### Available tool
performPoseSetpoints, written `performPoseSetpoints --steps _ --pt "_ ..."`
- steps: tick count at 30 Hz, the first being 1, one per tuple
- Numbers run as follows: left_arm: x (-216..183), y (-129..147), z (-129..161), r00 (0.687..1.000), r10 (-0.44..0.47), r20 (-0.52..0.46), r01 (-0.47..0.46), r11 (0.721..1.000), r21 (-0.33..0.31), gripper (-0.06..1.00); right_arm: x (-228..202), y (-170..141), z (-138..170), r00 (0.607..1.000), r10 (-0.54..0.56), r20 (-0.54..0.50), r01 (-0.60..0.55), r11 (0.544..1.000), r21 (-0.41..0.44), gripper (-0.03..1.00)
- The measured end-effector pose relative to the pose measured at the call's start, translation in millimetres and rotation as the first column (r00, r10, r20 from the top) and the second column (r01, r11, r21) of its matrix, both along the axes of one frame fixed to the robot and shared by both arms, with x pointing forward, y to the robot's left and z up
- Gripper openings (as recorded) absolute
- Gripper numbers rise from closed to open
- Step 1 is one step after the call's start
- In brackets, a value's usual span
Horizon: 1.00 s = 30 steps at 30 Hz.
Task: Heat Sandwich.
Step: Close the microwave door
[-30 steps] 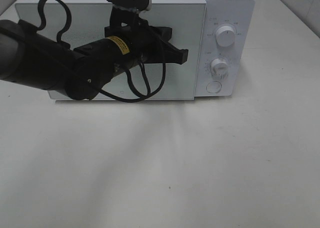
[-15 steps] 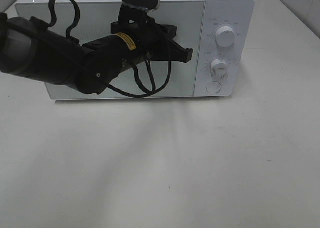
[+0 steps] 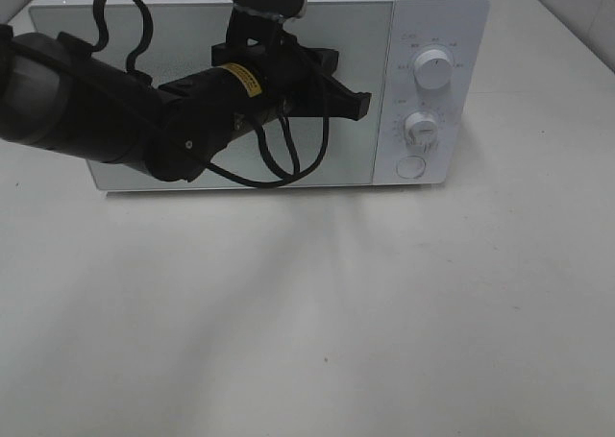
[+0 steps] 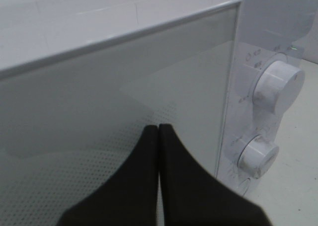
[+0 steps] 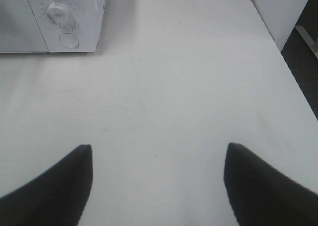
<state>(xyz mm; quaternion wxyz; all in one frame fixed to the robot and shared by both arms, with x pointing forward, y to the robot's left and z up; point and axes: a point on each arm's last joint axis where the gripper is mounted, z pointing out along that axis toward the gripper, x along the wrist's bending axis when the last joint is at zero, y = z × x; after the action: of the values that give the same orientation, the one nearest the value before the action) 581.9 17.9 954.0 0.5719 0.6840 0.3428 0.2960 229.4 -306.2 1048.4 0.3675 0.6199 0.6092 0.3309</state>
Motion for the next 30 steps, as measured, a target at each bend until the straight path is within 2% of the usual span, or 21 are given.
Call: performPoseSetpoints --steps 9,24,27,28,29,30 --pt "-14.4 17.7 1.8 0.998 0.046 -0.042 -0.047 0.999 -0.019 0.0 0.0 0.0 0.0 1.0 0.0 0.0 0.0 1.0 0.0 0.71" --pt "-72.6 21.9 8.7 0.994 -0.028 -0.103 0.029 1.0 0.006 0.0 0.0 0.0 0.0 1.0 -0.001 0.0 0.001 1.0 0.002 0.71" --pt "-81.8 28.5 9.7 0.991 -0.03 -0.133 0.032 0.999 0.014 0.09 0.0 0.0 0.0 1.0 -0.001 0.0 0.001 1.0 0.002 0.71" --pt "-87.8 34.4 11.1 0.986 -0.025 -0.167 0.027 1.0 0.009 0.27 0.0 0.0 0.0 1.0 -0.001 0.0 0.001 1.0 0.002 0.71" --pt "-89.9 36.4 11.6 0.983 -0.022 -0.183 0.023 1.0 0.003 0.39 0.0 0.0 0.0 1.0 -0.001 0.0 0.001 1.0 0.002 0.71" --pt "-89.9 36.4 11.6 0.983 -0.022 -0.183 0.023 1.0 0.003 0.39 0.0 0.0 0.0 1.0 -0.001 0.0 0.001 1.0 0.002 0.71"
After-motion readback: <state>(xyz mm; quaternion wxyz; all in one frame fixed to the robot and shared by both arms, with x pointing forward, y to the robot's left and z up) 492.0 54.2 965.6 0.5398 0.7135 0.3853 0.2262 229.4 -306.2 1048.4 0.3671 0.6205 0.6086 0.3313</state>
